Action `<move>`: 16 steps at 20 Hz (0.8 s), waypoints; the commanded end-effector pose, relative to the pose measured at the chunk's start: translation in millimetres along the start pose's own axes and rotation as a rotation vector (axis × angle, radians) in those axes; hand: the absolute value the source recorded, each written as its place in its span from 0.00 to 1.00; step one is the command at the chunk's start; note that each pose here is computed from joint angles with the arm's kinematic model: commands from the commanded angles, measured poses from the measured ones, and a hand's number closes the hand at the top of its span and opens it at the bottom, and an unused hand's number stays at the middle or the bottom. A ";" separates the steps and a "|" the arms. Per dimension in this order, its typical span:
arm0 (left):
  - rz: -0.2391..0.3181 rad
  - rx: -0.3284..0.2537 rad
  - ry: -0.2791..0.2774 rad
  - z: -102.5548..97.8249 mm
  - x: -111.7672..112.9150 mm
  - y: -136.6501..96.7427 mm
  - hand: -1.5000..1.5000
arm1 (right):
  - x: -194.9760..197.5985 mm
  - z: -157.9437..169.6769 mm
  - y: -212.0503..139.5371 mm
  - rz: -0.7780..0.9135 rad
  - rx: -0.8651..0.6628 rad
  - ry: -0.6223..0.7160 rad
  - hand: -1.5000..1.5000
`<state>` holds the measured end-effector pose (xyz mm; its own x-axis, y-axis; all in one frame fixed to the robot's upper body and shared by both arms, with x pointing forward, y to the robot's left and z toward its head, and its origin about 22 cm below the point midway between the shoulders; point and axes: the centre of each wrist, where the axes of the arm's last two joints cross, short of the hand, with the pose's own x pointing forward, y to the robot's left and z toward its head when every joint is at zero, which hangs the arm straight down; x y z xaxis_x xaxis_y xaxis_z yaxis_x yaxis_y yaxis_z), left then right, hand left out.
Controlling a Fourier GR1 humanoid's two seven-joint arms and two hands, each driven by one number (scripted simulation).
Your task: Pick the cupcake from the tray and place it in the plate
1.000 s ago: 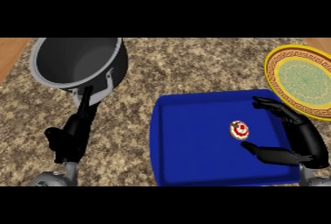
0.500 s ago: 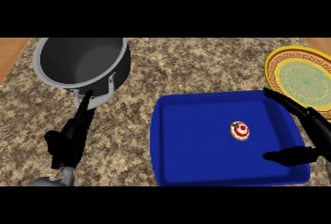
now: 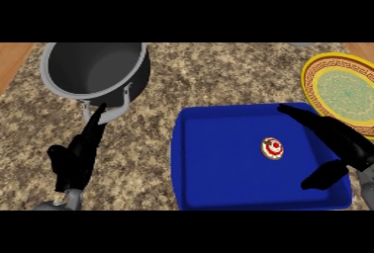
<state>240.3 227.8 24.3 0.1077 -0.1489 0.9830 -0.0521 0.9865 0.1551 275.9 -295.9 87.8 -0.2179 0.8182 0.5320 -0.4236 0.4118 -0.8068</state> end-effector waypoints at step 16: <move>-0.046 0.057 0.168 6.3 -29.8 17.3 0.50 | 16.4 -38.9 4.3 0.044 0.153 0.073 0.00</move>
<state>234.9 236.4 20.4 0.1212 -0.1494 0.9813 -0.0709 0.9848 0.1586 295.6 -275.1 77.8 -0.1734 0.8655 0.4700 -0.5458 0.3128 -0.7774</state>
